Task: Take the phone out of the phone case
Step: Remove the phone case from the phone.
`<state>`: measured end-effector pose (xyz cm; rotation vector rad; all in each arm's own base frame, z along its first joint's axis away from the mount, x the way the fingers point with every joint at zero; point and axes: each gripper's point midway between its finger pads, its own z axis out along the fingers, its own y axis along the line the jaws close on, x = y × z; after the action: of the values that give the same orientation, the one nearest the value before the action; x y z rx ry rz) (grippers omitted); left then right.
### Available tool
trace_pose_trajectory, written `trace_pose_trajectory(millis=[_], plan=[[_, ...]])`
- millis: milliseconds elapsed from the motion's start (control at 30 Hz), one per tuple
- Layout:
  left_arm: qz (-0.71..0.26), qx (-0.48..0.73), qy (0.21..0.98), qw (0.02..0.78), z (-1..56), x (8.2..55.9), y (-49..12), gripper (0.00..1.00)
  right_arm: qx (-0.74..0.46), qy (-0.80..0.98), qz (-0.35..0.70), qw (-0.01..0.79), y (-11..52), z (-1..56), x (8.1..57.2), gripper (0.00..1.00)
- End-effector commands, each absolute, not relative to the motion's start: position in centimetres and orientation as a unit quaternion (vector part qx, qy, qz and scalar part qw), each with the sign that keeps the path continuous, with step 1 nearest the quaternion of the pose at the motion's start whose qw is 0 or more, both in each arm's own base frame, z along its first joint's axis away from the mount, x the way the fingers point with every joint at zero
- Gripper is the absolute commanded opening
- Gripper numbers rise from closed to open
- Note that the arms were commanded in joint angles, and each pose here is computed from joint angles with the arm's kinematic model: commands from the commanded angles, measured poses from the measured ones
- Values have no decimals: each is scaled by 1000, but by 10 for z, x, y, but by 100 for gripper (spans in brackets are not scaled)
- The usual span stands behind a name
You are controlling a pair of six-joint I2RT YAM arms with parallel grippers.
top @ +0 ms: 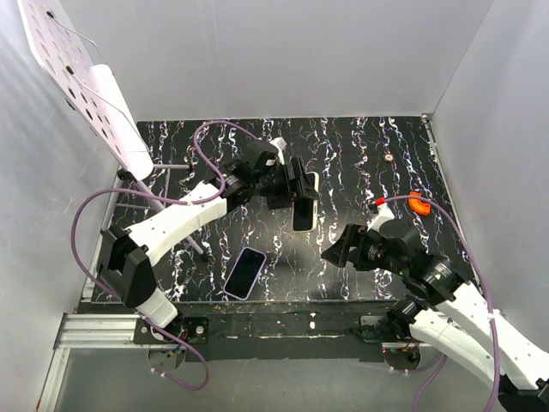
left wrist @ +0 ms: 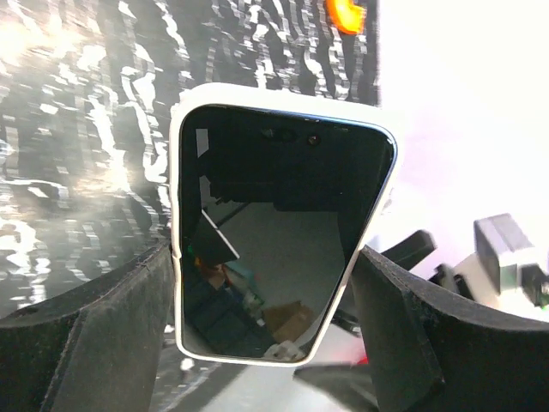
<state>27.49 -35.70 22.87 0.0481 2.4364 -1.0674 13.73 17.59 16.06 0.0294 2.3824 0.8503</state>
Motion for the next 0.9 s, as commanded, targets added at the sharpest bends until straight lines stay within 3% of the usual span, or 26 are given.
trace_pose_trajectory(millis=[0,167,467,600,733,867], plan=[[-499,-57,849,164,267,268,-392,0,-68,793,476,373,223,233,143,86],[-483,-108,854,161,256,268,-388,0,-67,793,477,372,233,237,154,68],[-456,-114,865,175,250,259,-385,0,-23,797,435,418,233,236,192,53],[-438,-114,872,186,250,258,-383,0,9,809,410,421,229,227,205,38],[-431,-119,874,189,251,259,-382,0,18,816,409,408,234,219,209,29],[-432,-118,874,188,251,258,-383,0,24,819,419,392,241,213,209,1]])
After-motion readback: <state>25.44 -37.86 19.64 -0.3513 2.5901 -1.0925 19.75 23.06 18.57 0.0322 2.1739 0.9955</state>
